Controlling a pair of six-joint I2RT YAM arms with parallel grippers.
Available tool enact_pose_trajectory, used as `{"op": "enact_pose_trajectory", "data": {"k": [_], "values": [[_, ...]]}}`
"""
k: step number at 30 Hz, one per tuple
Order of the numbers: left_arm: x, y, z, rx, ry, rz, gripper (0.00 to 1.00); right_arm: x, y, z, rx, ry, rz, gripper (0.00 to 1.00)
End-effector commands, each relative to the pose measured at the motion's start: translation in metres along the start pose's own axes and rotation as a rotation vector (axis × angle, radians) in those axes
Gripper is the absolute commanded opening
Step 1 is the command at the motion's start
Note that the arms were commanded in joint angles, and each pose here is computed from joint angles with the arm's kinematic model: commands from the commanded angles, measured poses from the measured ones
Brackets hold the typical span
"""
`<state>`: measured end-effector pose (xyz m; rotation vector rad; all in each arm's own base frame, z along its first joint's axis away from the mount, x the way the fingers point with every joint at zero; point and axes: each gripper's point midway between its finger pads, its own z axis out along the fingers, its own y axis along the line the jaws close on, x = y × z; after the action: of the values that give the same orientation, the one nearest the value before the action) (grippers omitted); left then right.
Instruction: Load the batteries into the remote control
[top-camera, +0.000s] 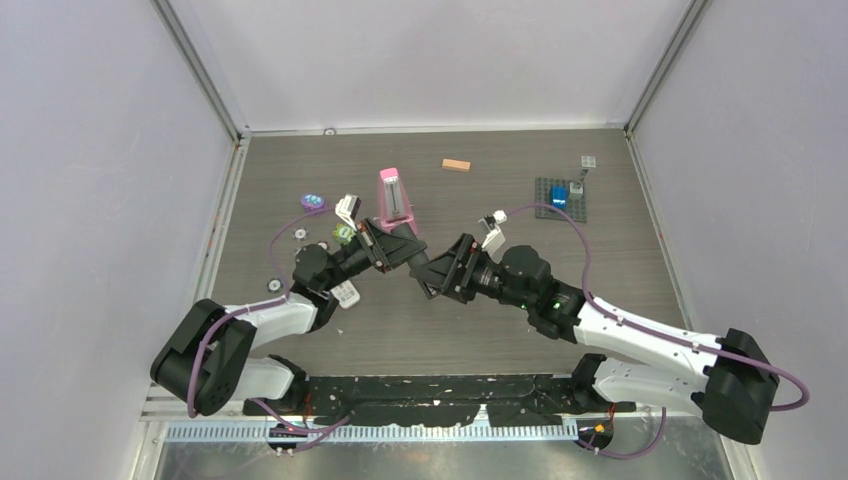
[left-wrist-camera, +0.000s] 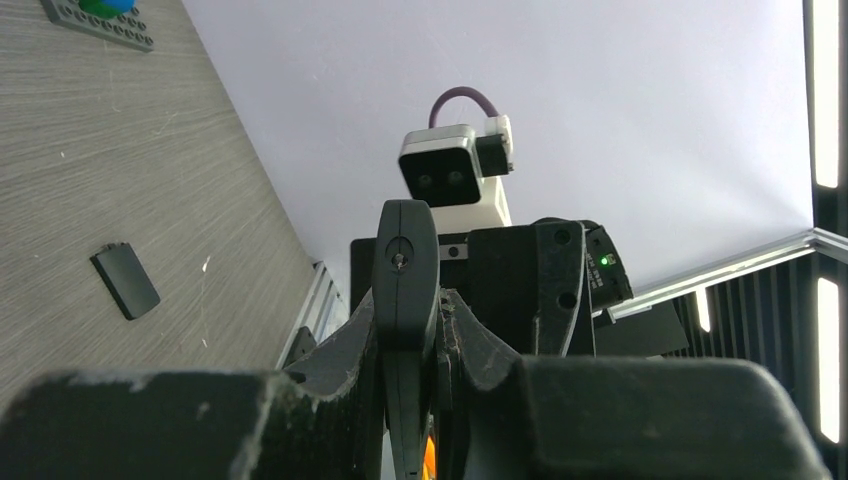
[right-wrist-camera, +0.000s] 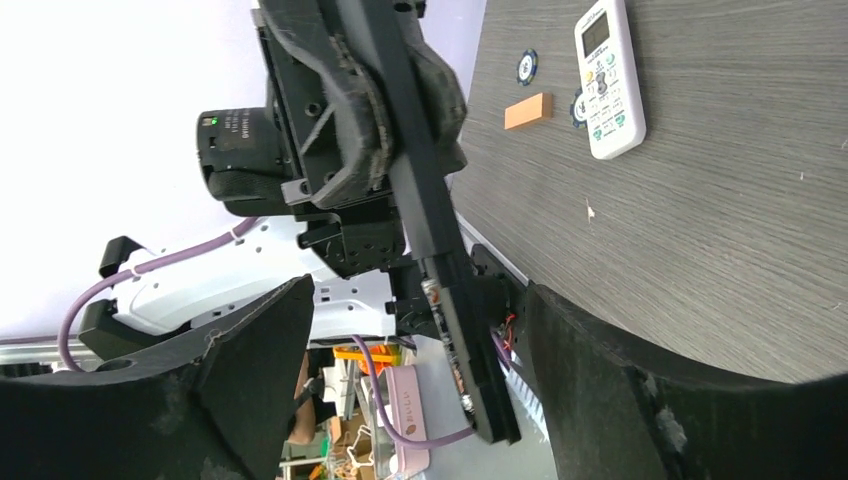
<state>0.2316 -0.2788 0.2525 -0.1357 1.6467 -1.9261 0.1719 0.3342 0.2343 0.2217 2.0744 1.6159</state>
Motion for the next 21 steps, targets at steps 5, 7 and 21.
{"op": "enact_pose_trajectory", "data": {"k": [5,7,21], "values": [[-0.003,-0.024,-0.003,0.075,-0.022,0.072,0.0,-0.014,0.025,-0.022,-0.038,-0.049,-0.097,0.66],[-0.004,-0.025,-0.002,0.078,-0.022,0.073,0.0,-0.015,0.024,-0.024,-0.03,-0.056,-0.104,0.57],[-0.005,-0.026,0.0,0.081,-0.024,0.074,0.0,-0.012,0.012,-0.016,0.013,-0.037,-0.113,0.2]]}}
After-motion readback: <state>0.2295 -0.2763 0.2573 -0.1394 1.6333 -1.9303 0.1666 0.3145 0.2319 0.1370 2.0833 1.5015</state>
